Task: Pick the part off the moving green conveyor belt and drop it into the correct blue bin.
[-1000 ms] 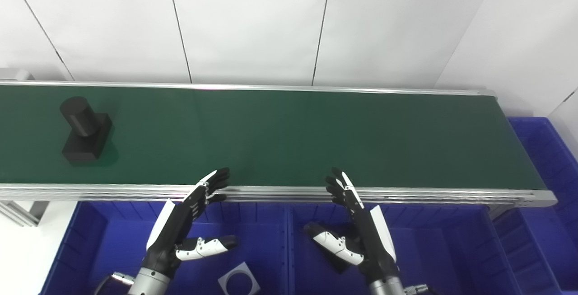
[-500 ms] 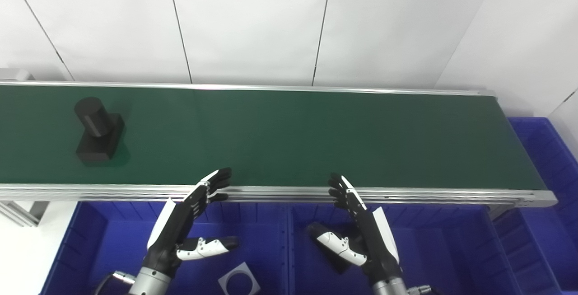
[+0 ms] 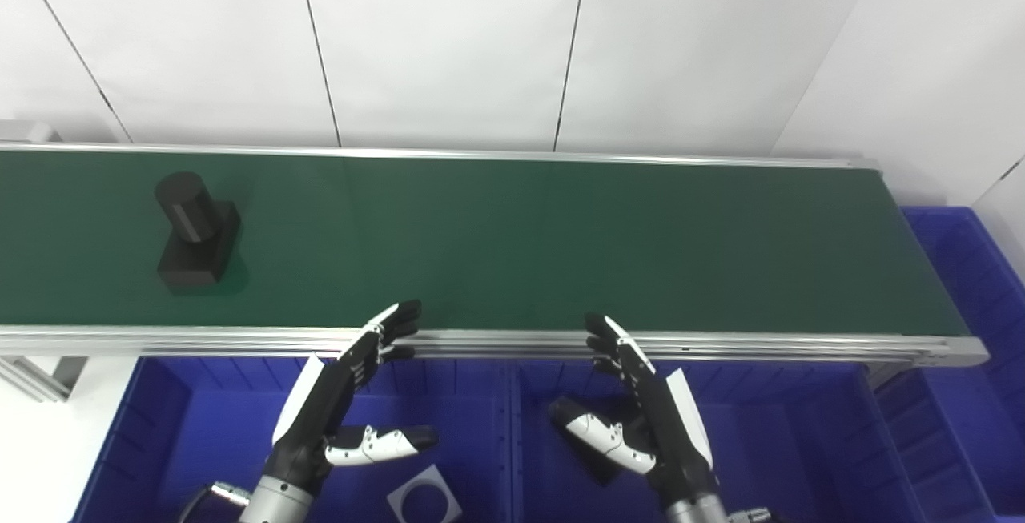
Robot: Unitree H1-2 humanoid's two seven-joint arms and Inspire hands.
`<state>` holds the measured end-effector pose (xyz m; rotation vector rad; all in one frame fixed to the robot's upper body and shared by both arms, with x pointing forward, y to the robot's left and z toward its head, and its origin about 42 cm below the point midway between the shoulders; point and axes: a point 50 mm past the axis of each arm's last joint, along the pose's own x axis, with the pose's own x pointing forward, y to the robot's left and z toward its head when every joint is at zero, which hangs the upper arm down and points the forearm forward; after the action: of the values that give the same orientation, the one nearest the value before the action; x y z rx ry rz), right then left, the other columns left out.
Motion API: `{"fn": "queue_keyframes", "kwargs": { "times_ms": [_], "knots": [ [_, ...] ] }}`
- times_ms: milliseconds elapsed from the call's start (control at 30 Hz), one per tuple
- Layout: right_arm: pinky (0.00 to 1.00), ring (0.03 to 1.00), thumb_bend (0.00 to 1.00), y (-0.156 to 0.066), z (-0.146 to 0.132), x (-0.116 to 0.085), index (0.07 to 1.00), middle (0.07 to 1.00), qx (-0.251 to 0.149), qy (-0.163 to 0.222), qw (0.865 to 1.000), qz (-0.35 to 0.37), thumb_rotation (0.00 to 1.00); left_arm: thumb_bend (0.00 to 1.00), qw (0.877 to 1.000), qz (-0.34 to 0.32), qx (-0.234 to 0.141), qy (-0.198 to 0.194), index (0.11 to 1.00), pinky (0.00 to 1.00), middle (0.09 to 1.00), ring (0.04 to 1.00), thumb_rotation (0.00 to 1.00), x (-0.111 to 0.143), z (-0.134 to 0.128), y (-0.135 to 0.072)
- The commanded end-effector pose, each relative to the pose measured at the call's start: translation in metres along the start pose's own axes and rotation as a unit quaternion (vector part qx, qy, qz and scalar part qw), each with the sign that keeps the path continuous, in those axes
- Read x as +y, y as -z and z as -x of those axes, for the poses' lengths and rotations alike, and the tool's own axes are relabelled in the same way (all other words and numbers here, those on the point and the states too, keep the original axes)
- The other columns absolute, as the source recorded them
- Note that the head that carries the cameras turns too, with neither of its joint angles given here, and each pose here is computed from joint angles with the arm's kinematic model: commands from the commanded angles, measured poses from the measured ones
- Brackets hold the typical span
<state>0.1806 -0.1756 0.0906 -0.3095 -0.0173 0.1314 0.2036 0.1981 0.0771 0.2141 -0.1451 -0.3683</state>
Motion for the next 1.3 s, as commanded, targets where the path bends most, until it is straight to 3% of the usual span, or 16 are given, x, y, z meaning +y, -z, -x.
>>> {"fn": "queue_keyframes", "kwargs": {
  "times_ms": [0,367,633,833,1267],
  "knots": [
    [0.75,0.834,0.73,-0.014,0.001,-0.005,0.903,0.877,-0.039,0.006,0.999,0.000,0.58,0.88,1.000,-0.008,-0.025,0.006,0.884,0.82,0.916,0.890,0.50,0.001,0.000,-0.008],
    [0.81,0.865,0.76,-0.011,0.011,-0.006,0.978,0.883,-0.025,-0.016,0.999,-0.015,0.54,0.91,0.999,0.022,0.005,0.038,0.904,0.87,0.937,0.925,0.49,-0.014,0.019,-0.001],
    [0.87,0.882,0.74,-0.008,0.016,-0.008,0.984,0.893,-0.018,-0.017,1.000,-0.010,0.55,0.90,1.000,0.029,0.003,0.007,0.893,0.86,0.921,0.912,0.50,-0.015,0.019,0.003],
    [0.84,0.882,0.73,-0.004,0.017,-0.009,0.981,0.892,-0.015,-0.010,1.000,-0.008,0.56,0.91,1.000,0.023,0.004,-0.004,0.896,0.85,0.926,0.909,0.53,-0.018,0.018,0.007],
    [0.87,0.897,0.64,0.011,0.023,-0.016,0.986,0.904,-0.029,-0.004,1.000,-0.006,0.53,0.94,0.999,0.029,0.000,-0.018,0.867,0.85,0.900,0.897,0.41,-0.034,0.016,0.015]
  ]
}}
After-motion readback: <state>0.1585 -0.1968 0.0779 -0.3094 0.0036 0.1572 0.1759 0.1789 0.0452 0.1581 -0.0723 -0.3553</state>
